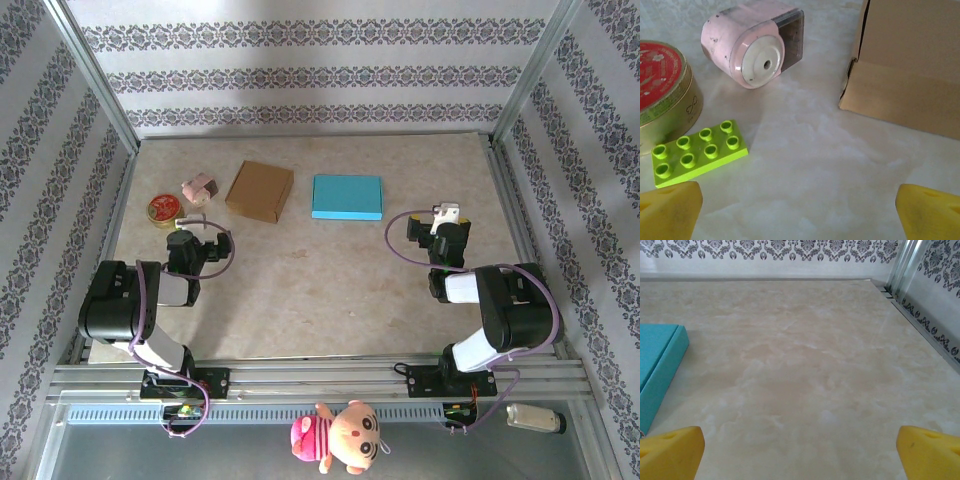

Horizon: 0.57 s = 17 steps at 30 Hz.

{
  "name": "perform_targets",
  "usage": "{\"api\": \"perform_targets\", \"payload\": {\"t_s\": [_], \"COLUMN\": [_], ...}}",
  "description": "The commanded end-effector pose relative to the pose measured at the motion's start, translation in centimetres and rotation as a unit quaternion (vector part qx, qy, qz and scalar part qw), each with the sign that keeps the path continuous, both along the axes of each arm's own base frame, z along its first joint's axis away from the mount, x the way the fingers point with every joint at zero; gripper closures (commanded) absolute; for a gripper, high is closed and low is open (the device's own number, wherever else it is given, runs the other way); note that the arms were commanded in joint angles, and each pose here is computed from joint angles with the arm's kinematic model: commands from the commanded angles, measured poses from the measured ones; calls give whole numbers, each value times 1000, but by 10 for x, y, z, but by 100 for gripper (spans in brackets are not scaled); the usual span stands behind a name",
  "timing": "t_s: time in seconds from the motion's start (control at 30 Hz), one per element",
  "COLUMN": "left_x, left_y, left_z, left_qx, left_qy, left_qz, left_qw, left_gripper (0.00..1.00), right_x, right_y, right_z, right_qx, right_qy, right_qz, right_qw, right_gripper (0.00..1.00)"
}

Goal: Fold the paper box

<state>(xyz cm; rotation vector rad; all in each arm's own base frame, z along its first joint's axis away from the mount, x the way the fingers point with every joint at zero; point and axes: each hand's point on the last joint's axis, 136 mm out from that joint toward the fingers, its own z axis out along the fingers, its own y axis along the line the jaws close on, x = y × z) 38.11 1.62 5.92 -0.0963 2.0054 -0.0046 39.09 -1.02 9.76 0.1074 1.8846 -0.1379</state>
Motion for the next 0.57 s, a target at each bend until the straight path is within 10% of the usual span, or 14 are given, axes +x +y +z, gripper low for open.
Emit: {"api": "perform_targets", "payload": {"t_s": [0.0,0.53], "left_x": [12,19], "left_y": [10,-17], "left_z": [30,28], "left_qx": [6,4], "left_qy": [-60,-49], "left_qz": [23,-60], "left_qw": [998,997], "left_gripper": [1,1], "right_x": [1,3], "right_y": [-5,-5], "right_z": [11,11], "right_qx": [5,13], "right_qy": [-22,-20], "right_qz": [-12,-4], "right_qw": [1000,1000], "right_gripper": [2,2]}}
